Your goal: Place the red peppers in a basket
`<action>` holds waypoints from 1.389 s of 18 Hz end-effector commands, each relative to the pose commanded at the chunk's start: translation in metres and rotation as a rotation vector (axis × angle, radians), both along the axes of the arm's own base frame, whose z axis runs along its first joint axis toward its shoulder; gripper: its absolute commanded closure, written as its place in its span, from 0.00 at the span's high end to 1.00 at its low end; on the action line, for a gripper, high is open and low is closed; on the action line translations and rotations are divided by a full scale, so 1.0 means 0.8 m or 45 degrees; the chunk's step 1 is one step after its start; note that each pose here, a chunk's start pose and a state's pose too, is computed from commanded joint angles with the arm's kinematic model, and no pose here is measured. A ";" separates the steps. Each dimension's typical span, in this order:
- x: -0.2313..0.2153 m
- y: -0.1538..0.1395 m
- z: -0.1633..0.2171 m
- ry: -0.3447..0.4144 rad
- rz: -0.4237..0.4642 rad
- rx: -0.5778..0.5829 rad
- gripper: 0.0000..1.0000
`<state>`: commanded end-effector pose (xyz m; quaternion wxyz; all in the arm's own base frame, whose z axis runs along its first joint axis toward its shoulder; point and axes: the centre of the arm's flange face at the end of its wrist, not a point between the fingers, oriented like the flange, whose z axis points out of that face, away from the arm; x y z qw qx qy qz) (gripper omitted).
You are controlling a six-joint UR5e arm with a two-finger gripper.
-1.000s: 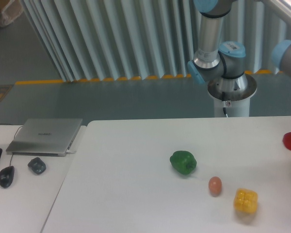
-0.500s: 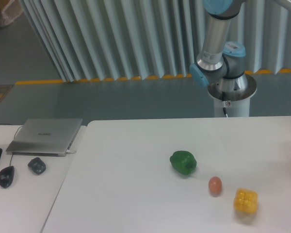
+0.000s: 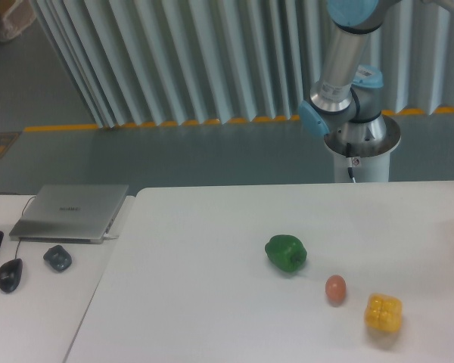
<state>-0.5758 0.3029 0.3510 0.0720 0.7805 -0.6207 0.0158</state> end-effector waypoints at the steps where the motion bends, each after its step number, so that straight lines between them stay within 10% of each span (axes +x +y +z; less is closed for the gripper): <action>1: 0.002 0.001 0.000 0.028 0.054 0.015 1.00; 14: 0.068 0.100 0.016 -0.016 0.348 0.262 1.00; 25: 0.187 0.187 0.033 -0.050 0.320 0.255 1.00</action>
